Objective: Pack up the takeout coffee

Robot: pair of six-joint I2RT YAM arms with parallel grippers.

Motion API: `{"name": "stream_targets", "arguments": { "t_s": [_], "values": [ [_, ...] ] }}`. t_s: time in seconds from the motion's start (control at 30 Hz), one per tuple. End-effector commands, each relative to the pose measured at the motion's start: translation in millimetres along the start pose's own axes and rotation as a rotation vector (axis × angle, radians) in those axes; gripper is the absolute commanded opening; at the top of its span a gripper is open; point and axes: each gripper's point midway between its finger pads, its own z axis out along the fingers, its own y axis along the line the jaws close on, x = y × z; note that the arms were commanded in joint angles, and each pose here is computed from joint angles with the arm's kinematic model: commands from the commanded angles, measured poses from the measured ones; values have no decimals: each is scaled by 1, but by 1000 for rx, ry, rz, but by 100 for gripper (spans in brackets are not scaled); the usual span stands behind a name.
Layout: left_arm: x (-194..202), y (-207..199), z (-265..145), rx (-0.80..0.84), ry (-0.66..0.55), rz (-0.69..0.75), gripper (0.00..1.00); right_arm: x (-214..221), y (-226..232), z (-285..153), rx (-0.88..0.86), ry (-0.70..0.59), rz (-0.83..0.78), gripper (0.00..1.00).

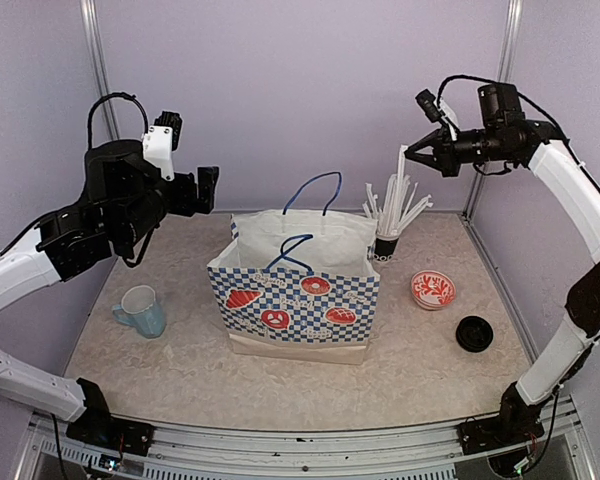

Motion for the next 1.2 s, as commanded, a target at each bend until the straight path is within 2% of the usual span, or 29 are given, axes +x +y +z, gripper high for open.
{"name": "stream_targets", "arguments": {
  "t_s": [0.0,0.2,0.37,0.57,0.73,0.83,0.87,0.9,1.03,1.07,1.1,1.13,1.17],
  "values": [
    [0,-4,8,-1,4,2,99,-55,46,-44,-122,-150,-95,0],
    [2,-2,11,-22,10,-34,99,-95,103,-81,-284,-273,-200,0],
    [0,13,10,-60,21,-60,99,-112,143,-91,-418,-328,-236,0],
    [4,25,10,-68,32,-86,99,-112,171,-68,-499,-306,-253,0],
    [5,33,6,-91,33,-91,99,-89,180,-32,-565,-241,-210,0],
    [4,43,4,-110,30,-123,99,-85,174,-25,-565,-242,-173,44],
    [4,45,4,-109,29,-128,99,-85,167,-27,-546,-249,-171,54],
    [3,46,3,-107,27,-133,99,-89,160,-32,-517,-266,-177,61],
    [0,53,0,-118,19,-145,99,-94,108,-51,-358,-307,-138,71],
    [-1,55,0,-123,15,-148,99,-92,92,-54,-299,-306,-115,78],
    [-1,57,-1,-126,13,-150,99,-87,74,-56,-234,-301,-87,92],
    [-1,59,-1,-130,11,-153,99,-81,55,-58,-161,-292,-53,98],
    [-1,61,-1,-134,8,-155,99,-70,33,-58,-77,-274,-13,99]
  ]
}}
